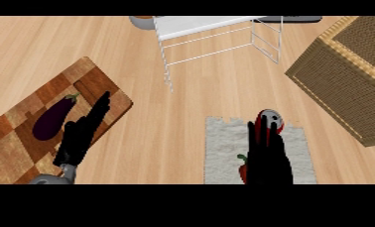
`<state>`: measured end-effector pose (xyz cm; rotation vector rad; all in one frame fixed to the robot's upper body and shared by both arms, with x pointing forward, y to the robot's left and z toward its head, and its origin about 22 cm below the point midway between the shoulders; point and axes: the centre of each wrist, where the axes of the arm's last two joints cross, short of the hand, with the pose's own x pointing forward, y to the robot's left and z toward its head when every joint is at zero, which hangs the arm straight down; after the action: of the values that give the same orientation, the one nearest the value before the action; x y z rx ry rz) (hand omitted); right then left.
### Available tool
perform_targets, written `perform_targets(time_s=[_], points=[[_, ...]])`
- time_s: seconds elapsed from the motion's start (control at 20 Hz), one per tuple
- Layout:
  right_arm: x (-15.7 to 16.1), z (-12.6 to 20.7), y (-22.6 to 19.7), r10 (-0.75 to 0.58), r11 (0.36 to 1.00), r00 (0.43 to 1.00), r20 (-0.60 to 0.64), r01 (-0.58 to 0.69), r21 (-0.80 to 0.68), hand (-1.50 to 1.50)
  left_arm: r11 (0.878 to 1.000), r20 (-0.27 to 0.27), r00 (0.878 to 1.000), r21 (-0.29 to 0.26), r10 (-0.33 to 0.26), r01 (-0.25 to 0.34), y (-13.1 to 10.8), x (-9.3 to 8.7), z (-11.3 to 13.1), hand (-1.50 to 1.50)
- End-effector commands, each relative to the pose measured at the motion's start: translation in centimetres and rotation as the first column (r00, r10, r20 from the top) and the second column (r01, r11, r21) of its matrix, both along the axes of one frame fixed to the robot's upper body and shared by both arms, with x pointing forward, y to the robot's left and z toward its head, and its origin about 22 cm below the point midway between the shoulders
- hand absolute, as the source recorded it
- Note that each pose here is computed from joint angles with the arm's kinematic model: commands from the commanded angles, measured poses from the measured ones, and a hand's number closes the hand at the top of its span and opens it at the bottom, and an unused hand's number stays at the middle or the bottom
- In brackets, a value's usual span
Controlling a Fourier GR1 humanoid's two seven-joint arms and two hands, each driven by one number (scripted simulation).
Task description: Pick the bell pepper from the placemat and place it in the tiered shelf
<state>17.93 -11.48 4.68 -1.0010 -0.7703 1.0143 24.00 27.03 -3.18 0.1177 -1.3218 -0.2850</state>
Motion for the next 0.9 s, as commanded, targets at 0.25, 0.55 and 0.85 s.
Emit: perform_targets(time_s=[0.25, 0.55, 0.85], points=[[0.9, -1.4, -0.1, -0.124, 0.984, 0.984, -0.124, 0.105, -0.145, -1.50, 1.000, -0.001, 1.000, 0.004, 0.000, 0.000, -1.3, -0.6, -0.3, 0.00], [-0.2, -3.3, 0.7, -0.122, 0.983, 0.984, -0.128, 0.101, -0.156, -1.50, 1.000, -0.008, 1.000, -0.009, -0.004, 0.004, 0.5, -0.5, -0.5, 0.00], [0.9, -5.3, 0.0, -0.122, 0.986, 0.984, -0.128, 0.105, -0.132, -1.50, 1.000, -0.023, 1.000, 0.006, 0.020, -0.020, -0.3, -0.6, -2.0, 0.00]])
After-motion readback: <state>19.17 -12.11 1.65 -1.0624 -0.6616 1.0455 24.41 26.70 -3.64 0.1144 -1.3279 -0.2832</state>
